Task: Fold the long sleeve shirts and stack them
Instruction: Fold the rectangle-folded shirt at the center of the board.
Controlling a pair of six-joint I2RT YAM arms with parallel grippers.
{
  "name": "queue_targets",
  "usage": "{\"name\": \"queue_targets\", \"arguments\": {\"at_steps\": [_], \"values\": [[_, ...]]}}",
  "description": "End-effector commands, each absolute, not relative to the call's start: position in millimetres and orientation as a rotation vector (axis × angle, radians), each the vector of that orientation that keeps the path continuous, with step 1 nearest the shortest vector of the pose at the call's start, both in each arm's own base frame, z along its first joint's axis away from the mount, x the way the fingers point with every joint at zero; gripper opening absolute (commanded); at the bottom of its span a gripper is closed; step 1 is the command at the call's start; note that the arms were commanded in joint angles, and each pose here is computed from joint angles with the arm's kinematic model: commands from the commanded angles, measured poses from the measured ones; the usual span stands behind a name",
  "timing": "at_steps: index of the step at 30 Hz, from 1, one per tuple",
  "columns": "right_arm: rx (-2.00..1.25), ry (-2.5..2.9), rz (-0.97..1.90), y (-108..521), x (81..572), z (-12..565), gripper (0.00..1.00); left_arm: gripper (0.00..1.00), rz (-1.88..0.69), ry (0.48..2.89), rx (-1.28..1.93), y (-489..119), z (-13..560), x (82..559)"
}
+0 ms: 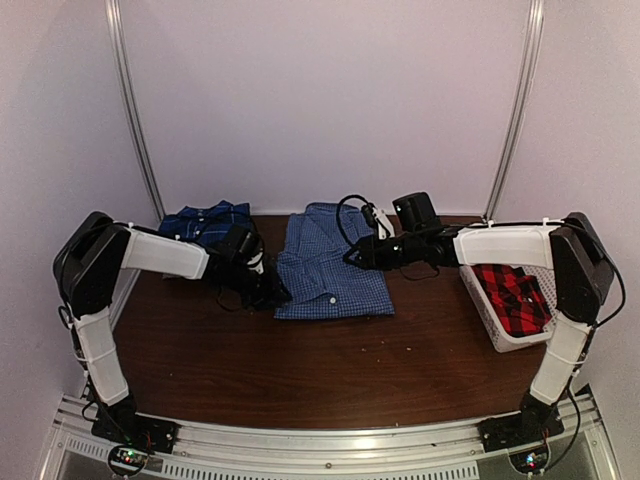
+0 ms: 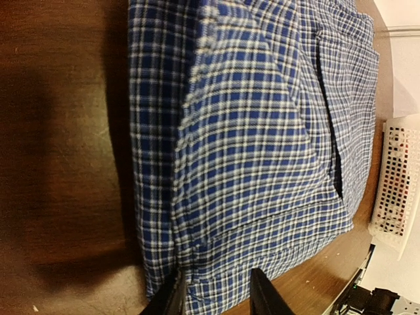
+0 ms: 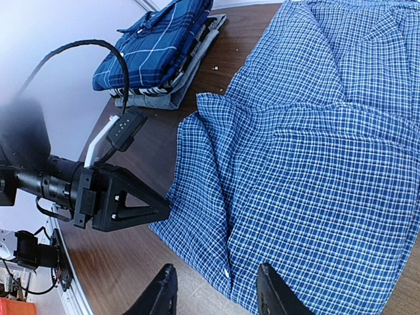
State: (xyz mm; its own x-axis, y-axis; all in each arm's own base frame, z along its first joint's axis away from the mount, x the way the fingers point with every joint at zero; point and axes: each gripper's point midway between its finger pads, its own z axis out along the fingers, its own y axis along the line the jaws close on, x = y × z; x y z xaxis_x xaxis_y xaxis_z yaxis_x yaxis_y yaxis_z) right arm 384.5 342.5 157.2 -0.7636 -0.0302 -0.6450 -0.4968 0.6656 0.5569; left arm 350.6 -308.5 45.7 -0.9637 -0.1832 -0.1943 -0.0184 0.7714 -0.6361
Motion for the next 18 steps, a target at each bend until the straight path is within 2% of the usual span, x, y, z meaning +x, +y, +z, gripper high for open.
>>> {"name": "queue_targets", "arguments": {"at_steps": [1, 18], "values": [[-0.406, 2.232, 1.000, 338.9, 385.6, 171.2, 0.43, 0.35, -0.931, 2.720, -0.143, -307.7, 45.6, 356.9], [-0.405, 2.245, 1.011, 340.7, 385.2, 163.5, 0.42, 0.35, -0.949, 2.735, -0.147, -308.7, 37.9, 353.2]]}}
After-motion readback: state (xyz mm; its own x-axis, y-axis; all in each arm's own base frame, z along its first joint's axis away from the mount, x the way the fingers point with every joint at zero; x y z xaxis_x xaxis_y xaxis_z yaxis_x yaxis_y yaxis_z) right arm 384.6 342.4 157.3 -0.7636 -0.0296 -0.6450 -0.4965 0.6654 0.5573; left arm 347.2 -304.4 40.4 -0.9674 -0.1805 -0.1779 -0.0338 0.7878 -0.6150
